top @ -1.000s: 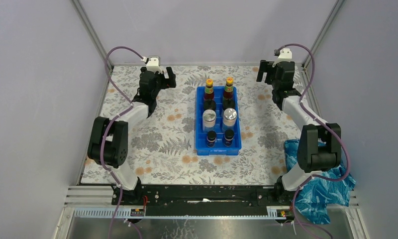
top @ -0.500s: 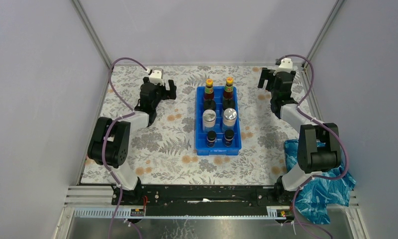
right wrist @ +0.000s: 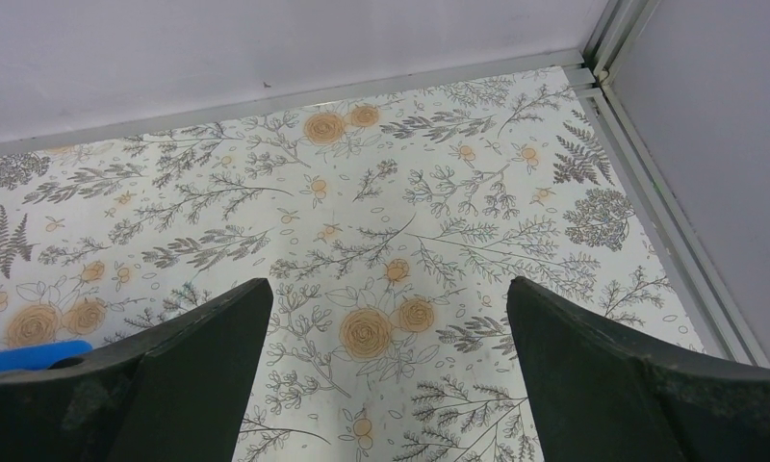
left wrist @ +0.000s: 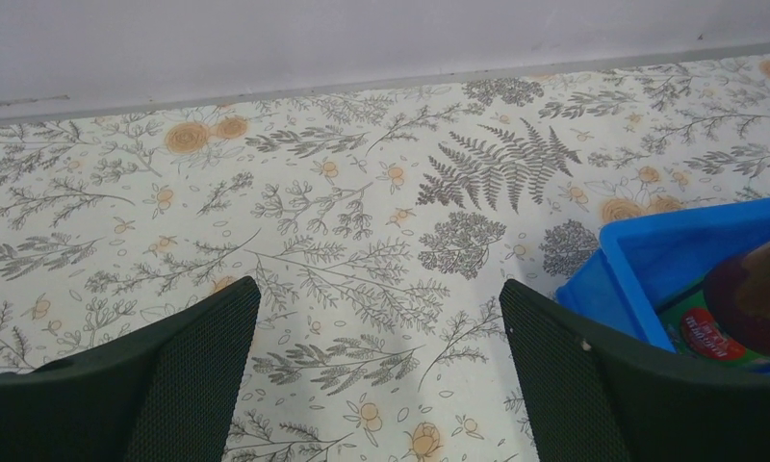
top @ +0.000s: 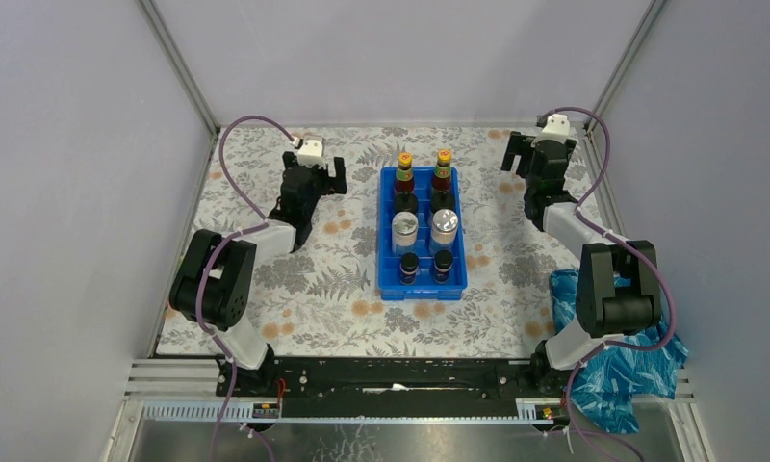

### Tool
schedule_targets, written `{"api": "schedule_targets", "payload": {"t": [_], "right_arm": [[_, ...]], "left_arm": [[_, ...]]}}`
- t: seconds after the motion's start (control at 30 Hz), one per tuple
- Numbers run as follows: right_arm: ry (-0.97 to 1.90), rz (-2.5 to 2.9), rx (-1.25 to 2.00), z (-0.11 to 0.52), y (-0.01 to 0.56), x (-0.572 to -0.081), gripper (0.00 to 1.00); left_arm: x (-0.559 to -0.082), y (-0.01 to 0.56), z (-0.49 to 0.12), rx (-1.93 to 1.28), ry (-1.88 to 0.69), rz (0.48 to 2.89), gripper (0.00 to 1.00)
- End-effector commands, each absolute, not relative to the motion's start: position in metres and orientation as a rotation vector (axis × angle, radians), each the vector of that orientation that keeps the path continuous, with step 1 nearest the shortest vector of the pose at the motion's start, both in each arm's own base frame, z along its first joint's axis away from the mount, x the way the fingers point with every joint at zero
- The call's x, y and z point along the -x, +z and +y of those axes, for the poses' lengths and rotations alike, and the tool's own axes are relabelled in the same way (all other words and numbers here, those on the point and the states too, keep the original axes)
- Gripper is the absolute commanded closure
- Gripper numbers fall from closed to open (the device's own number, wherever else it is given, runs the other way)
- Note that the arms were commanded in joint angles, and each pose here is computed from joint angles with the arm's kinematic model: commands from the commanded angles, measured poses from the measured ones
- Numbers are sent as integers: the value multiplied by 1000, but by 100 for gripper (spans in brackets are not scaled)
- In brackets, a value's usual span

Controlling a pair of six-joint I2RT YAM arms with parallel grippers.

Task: Organize the condiment bottles
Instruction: Reset both arms

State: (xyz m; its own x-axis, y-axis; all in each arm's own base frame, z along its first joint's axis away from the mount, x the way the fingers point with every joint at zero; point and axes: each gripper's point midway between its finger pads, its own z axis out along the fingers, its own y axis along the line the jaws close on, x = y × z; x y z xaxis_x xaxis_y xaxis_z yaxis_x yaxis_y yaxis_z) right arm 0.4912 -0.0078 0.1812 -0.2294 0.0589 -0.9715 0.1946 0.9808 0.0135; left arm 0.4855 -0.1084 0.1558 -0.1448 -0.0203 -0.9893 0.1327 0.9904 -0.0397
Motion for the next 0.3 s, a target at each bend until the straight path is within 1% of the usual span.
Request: {"api": "schedule_targets", "payload": {"t": [0.0, 0.27], "right_arm": [[-140, 1732, -225, -13, 207, -489, 0], [-165, 1738, -225, -16, 208, -488, 0]], "left_arm": [[-485, 181, -101, -60, -95, 1620, 1], [-483, 182, -100, -58, -97, 1607, 1]]}}
